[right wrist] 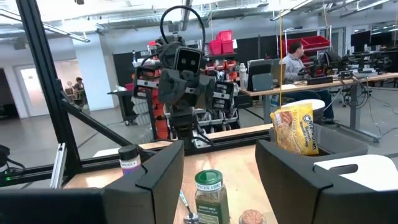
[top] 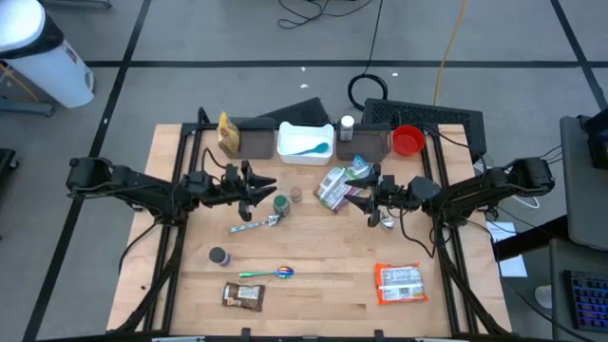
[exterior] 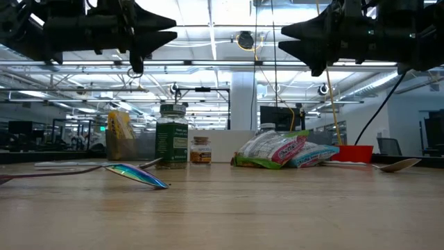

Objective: Pick & Place Food Item
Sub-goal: Put the bottom white and blue spoon into the white bin

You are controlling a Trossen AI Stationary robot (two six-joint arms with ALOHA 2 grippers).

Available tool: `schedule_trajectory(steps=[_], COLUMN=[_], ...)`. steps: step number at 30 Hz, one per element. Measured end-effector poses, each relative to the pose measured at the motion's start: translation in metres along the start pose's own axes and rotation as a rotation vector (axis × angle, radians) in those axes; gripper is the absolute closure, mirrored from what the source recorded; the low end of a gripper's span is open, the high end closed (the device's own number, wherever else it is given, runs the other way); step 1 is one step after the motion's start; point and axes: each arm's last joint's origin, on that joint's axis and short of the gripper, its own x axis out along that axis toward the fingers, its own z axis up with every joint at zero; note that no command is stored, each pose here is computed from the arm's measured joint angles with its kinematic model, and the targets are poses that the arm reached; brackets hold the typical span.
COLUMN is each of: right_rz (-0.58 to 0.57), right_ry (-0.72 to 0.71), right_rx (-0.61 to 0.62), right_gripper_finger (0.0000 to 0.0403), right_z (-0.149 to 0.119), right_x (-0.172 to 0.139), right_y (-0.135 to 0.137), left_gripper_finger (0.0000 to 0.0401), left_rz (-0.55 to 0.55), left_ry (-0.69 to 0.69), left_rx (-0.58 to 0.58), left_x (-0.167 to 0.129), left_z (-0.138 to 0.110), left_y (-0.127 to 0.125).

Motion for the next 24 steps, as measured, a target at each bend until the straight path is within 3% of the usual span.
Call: schedule_trajectory(steps=[13, 18, 24], right_rz=[0.000, 0.000, 0.000], right_ry=[0.004, -0.004, -0.002], right_rx=[-0.010, -0.093, -0.105], right_gripper_finger=[0.0207, 0.0208, 0.0209], right_z=[-0.0005, 0.0004, 0.0002], right_x=[0.0000, 0.0000, 0.0000], right_y=[0.0000, 0.0000, 0.0000], left_gripper_finger=[0.0272, 0.0272, 0.0272], left_rz=[-0.001, 0.013, 0.021], left_ry=[0.017, 0.066, 0.058], left_rx=[-0.019, -0.012, -0.004], left_x=[0.0004, 0.0002, 0.0003], left_z=[-0.0010, -0.0057, -0.0050], left_y=[0.0000, 0.0014, 0.0017])
